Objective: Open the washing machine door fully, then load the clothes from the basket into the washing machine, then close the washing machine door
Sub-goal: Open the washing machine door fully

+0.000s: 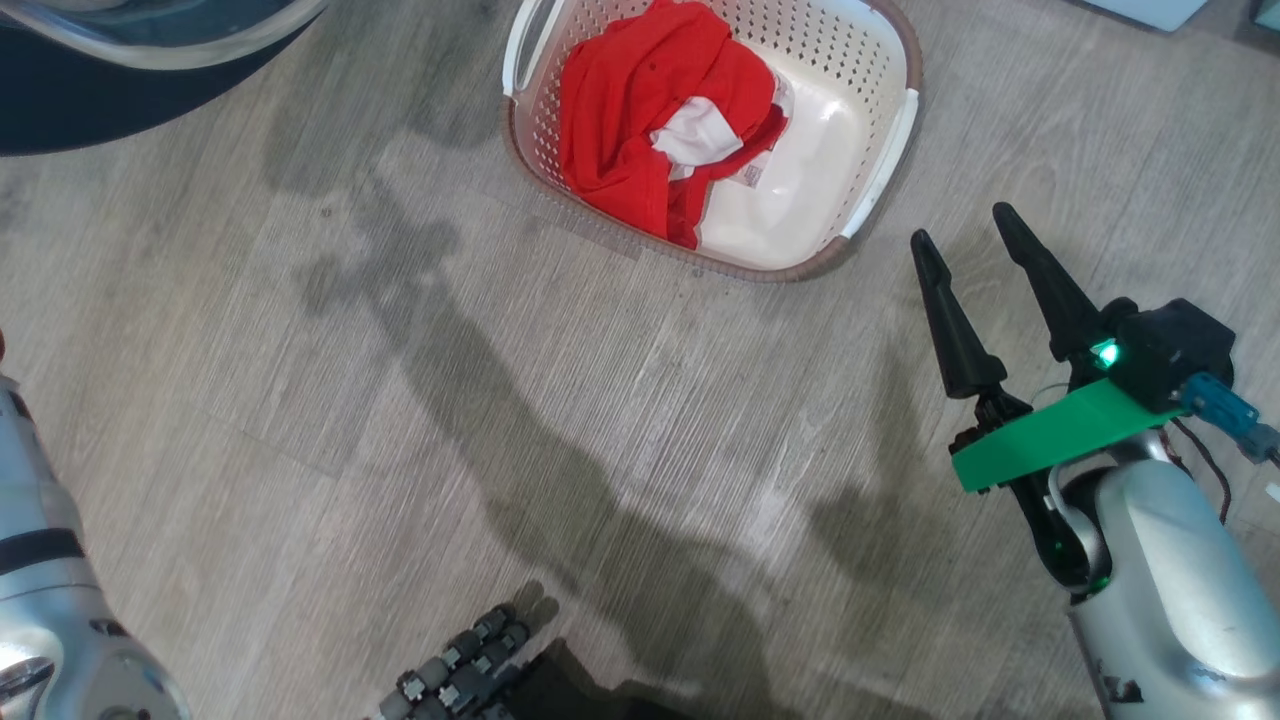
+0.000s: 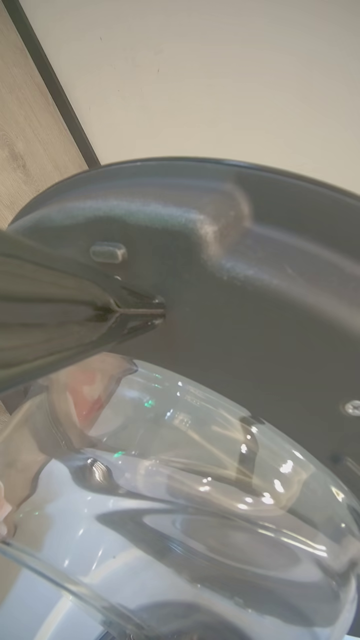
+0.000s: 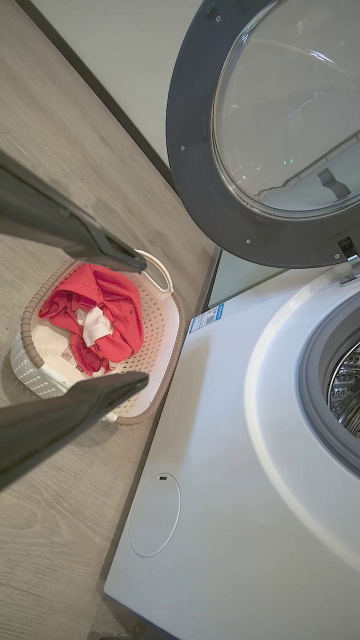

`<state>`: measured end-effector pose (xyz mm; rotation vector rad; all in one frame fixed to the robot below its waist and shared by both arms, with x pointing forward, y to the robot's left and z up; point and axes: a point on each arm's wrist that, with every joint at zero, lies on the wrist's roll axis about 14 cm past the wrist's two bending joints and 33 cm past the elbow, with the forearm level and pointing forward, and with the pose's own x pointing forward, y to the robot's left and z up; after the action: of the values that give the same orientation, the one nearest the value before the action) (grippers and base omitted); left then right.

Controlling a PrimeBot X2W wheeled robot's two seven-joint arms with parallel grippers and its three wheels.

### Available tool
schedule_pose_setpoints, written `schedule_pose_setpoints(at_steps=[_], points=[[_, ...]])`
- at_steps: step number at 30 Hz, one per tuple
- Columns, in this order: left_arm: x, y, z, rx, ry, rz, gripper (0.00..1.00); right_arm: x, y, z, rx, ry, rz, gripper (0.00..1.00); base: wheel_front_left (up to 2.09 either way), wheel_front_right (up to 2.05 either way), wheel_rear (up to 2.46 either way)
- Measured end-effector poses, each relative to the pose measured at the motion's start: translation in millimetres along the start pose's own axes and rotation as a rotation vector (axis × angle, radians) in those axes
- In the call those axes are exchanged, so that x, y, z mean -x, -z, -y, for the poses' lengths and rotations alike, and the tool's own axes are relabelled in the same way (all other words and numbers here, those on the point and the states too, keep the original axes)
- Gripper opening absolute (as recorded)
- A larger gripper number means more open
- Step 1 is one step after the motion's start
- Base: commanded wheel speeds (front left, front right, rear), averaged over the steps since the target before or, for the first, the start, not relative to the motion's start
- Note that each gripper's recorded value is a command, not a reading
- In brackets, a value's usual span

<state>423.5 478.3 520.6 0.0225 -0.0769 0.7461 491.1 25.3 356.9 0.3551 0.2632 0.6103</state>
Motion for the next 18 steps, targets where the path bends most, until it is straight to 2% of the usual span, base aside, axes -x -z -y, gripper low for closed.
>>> schedule_pose_setpoints(at_steps=[10, 18], points=[[5, -17, 3, -0.008, 0.021, 0.037, 0.0, 4, -17, -7, 0.019, 0.002, 0.028, 1.0, 0.0, 0.0, 0.0], [39, -23, 18, -0.014, 0.124, 0.039, 0.0, 20, -51, -15, 0.034, 0.044, 0.102, 1.0, 0.0, 0.0, 0.0]])
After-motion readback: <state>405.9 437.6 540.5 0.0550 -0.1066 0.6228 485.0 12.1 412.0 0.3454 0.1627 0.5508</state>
